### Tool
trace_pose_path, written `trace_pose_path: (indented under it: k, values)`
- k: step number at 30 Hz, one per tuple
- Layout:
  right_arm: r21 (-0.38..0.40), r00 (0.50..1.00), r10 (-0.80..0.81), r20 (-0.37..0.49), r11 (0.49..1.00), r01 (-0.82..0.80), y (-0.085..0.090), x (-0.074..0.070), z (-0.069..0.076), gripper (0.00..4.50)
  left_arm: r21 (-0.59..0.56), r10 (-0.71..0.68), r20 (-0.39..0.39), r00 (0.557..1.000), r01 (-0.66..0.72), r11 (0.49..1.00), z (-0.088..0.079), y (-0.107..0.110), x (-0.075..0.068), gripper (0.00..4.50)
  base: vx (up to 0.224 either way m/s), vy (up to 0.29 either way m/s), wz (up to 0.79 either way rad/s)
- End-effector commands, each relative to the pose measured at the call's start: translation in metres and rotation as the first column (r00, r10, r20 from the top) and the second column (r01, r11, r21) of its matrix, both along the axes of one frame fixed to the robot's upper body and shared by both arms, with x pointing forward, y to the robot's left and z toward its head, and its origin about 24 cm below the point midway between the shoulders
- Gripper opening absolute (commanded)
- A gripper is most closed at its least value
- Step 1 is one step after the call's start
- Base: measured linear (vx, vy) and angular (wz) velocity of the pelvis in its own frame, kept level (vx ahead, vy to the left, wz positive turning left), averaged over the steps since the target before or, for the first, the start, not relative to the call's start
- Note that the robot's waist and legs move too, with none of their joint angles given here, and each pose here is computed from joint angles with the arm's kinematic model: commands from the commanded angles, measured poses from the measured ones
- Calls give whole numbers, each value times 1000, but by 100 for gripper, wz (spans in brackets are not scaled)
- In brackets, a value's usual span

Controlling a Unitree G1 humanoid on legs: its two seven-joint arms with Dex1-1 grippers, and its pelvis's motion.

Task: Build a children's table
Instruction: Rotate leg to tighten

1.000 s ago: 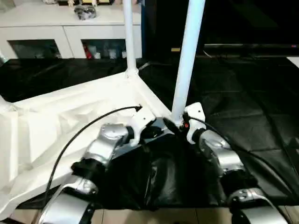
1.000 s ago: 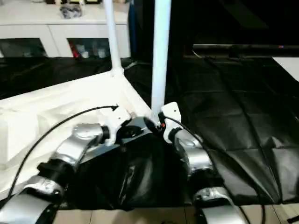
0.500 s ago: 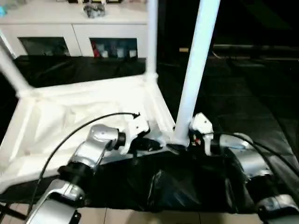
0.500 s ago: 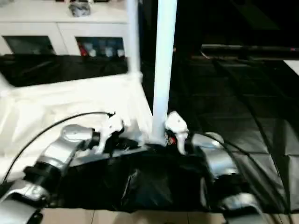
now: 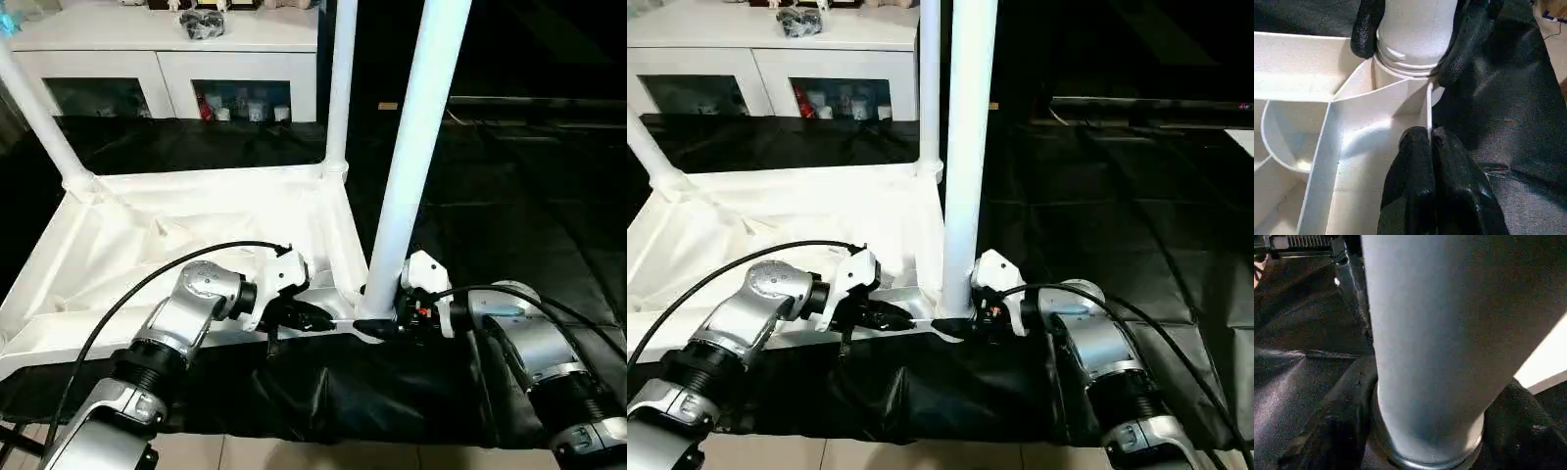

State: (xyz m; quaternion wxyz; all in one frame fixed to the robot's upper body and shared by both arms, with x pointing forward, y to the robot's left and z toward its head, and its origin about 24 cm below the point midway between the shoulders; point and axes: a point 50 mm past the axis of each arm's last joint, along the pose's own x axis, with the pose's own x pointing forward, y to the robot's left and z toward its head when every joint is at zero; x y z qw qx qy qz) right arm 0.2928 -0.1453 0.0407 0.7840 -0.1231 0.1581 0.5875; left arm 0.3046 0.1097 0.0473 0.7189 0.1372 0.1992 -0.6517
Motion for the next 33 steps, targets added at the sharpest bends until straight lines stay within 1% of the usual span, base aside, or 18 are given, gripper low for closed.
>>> trace_pose_path:
  k: [1,2,4,7,8,9,11,12,13,14,15,17,18,21,25,27,29,33]
  values:
    - [40,998,22,-54,999,-20,36,-9,-21,274,-63,86,88,992,-80,995,8,-24,9,0,0,0,0]
    - [41,998,16,-54,999,-14,36,-9,-21,271,-64,88,89,992,-83,995,8,-24,9,0,0,0,0]
    - [57,995,-88,-38,994,90,41,-3,-24,270,-81,135,104,985,-127,989,9,-31,12,0,0,0,0]
    - [76,965,-258,-39,962,261,50,7,-28,269,-100,196,128,972,-184,978,10,-42,16,0,0,0,0]
    - [76,965,-258,-39,962,261,50,7,-28,269,-100,196,128,972,-184,978,10,-42,16,0,0,0,0]
    - [75,920,-391,-36,917,393,55,15,-31,269,-112,250,140,958,-235,965,10,-50,19,0,0,0,0]
    - [69,849,-527,-41,846,529,61,24,-33,268,-124,308,150,939,-291,949,11,-59,23,0,0,0,0]
    - [69,849,-527,-41,846,529,61,24,-33,268,-124,308,150,939,-291,949,11,-59,23,0,0,0,0]
    - [73,819,-571,-59,816,574,65,26,-34,268,-130,327,152,933,-309,942,11,-63,24,0,0,0,0]
    - [82,808,-585,-72,804,589,68,27,-34,268,-135,340,151,928,-321,937,11,-65,24,0,0,0,0]
    - [109,806,-584,-95,799,592,78,28,-31,268,-144,352,148,924,-333,932,11,-71,23,0,0,0,0]
    - [121,826,-557,-82,817,563,83,27,-29,268,-146,349,148,925,-329,933,11,-73,23,0,0,0,0]
    - [152,862,-502,-68,849,507,89,25,-25,323,-151,330,142,933,-309,939,11,-74,21,0,0,0,0]
    - [170,881,-468,-70,865,473,88,24,-23,347,-156,316,141,938,-294,943,11,-73,20,0,0,0,0]
    - [156,906,-422,-44,893,423,73,26,-21,388,-160,275,145,950,-252,954,12,-64,19,0,0,0,0]
    - [144,913,-408,-19,902,406,67,27,-19,395,-159,255,145,956,-231,960,12,-61,18,0,0,0,0]
    - [131,938,-346,-3,930,343,54,26,-16,395,-159,206,131,970,-185,970,12,-54,14,0,0,0,0]
    - [102,973,-229,0,968,228,39,21,-13,395,-139,139,111,984,-123,983,11,-45,9,0,29,-21,6]
